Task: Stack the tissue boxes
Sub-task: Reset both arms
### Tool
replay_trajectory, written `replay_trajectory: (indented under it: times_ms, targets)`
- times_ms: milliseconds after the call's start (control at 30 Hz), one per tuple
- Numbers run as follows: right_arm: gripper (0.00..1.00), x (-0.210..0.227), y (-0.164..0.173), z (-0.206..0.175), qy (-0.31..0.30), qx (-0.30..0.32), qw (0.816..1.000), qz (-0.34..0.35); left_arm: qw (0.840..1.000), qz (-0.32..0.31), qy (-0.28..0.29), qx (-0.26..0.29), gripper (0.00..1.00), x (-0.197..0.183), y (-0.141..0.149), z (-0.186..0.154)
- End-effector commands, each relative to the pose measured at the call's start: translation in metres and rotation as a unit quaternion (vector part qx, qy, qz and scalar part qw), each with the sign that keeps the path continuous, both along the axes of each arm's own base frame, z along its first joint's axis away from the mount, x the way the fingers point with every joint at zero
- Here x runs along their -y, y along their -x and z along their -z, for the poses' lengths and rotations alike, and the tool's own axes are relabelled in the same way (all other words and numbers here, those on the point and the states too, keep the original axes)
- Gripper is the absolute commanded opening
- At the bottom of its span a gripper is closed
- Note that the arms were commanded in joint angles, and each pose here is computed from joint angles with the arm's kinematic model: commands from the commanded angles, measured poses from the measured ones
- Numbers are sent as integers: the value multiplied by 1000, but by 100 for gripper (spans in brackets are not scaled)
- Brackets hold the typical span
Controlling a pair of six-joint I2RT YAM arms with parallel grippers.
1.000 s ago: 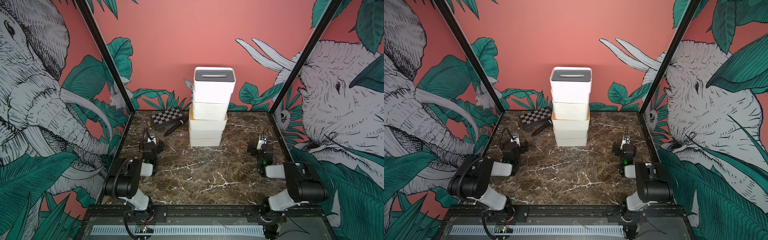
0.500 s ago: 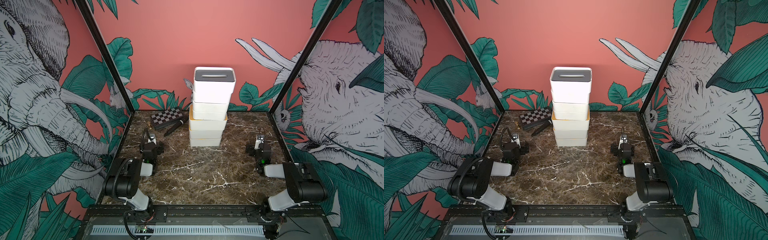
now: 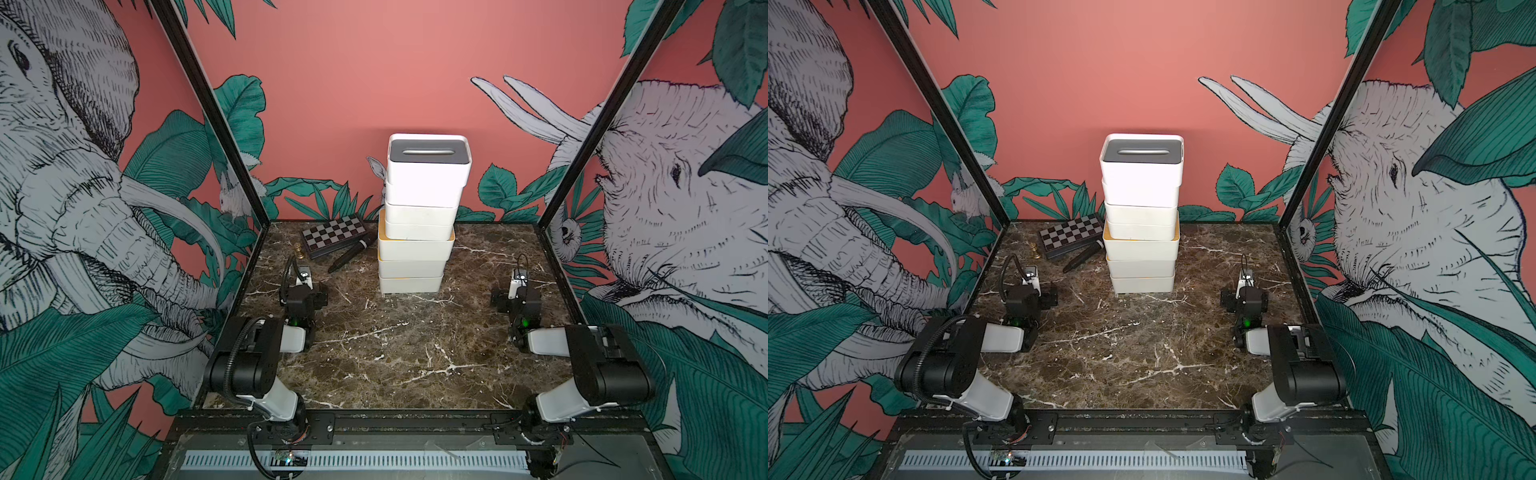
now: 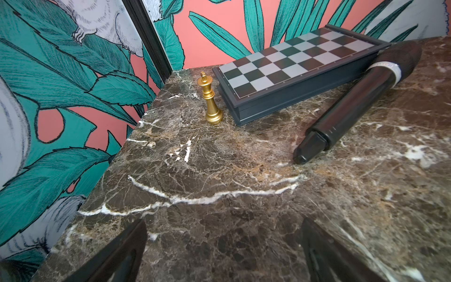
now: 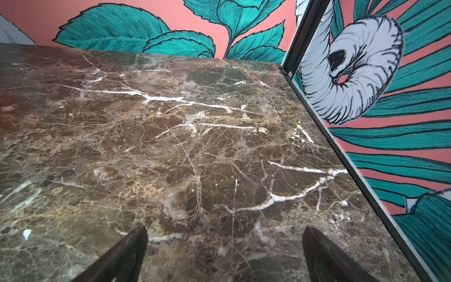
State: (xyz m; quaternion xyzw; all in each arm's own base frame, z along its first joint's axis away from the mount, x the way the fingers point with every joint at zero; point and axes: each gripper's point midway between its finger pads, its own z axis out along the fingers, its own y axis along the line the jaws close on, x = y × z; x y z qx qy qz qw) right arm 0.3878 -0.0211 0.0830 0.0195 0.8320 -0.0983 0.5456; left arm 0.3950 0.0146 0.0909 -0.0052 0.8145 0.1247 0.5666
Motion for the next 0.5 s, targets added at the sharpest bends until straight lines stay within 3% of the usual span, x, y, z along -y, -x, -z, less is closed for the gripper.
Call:
replay_trajectory:
  times_ms: [0, 467]
  targets:
    - [99, 1, -5, -11, 5, 16, 1000, 4, 1000, 0, 4, 9, 100, -1, 0, -8]
    - [99, 0, -5, -10, 7, 16, 1000, 3, 1000, 1, 4, 9, 100, 0, 0, -8]
